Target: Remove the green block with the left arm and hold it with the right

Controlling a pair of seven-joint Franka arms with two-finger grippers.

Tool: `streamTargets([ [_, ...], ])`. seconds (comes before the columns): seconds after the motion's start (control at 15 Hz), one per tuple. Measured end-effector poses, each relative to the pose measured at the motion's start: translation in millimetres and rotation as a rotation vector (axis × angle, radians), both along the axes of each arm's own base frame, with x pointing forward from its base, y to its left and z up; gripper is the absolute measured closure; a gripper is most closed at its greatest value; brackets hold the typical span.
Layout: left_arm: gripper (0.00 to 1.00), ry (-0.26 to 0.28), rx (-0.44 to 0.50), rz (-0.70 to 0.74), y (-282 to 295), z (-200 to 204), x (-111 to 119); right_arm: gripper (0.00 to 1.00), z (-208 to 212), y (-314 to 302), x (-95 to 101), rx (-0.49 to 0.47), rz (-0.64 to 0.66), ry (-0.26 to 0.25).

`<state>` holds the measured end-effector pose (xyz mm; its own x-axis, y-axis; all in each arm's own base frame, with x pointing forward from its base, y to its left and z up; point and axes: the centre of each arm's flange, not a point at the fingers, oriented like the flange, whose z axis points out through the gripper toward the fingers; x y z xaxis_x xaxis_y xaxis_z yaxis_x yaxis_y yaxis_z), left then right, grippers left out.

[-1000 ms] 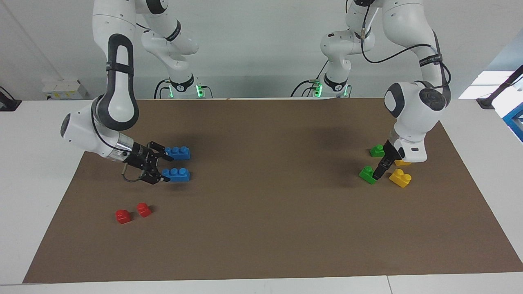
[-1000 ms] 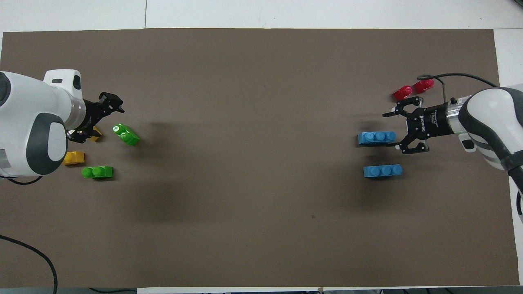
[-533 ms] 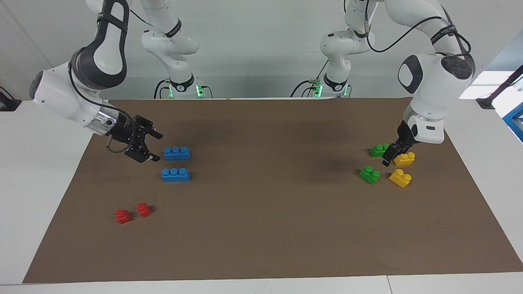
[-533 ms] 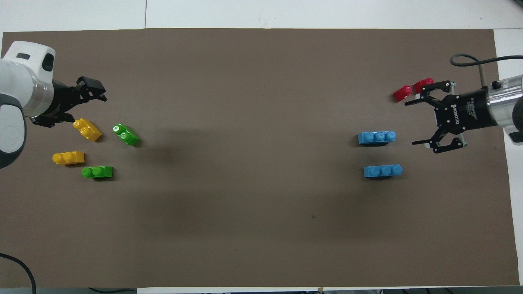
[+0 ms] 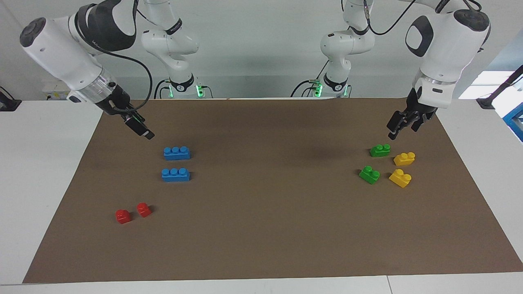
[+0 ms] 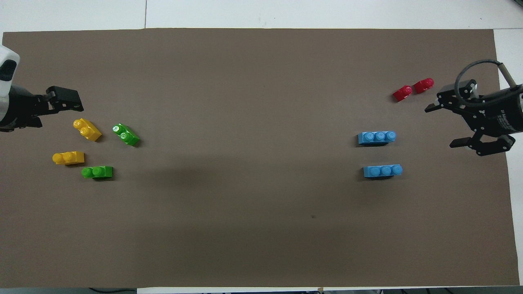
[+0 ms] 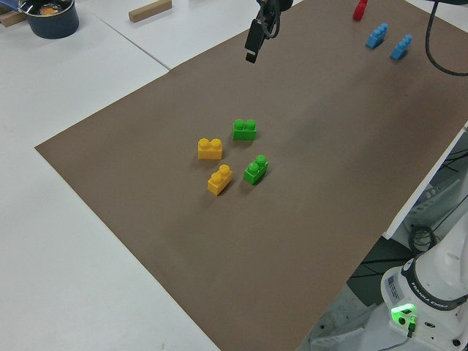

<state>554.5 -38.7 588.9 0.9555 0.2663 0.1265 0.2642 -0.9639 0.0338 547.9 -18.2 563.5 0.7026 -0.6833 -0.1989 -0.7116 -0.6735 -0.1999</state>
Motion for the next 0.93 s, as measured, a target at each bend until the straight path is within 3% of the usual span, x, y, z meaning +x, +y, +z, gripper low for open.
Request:
streamTargets([
  [0.2,0.0,0.029,0.017,-0.062,-4.1,19.9,-21.0,0.0,17.0,7.3,-11.1,-0.112,0.282,-0.056],
  [0.47,0.0,0.047,0.031,-0.165,-0.1,39.8,-30.5,0.0,30.0,20.3,-15.3,-0.19,0.583,-0.081],
  [0.67,0.0,0.058,0.024,-0.163,10.7,34.1,-25.3,0.0,32.2,18.7,-17.5,-0.207,0.692,-0.078],
  [0.93,0.0,0.084,0.015,-0.162,14.4,24.9,-15.1,0.0,32.1,19.8,-17.7,-0.22,0.739,-0.079],
])
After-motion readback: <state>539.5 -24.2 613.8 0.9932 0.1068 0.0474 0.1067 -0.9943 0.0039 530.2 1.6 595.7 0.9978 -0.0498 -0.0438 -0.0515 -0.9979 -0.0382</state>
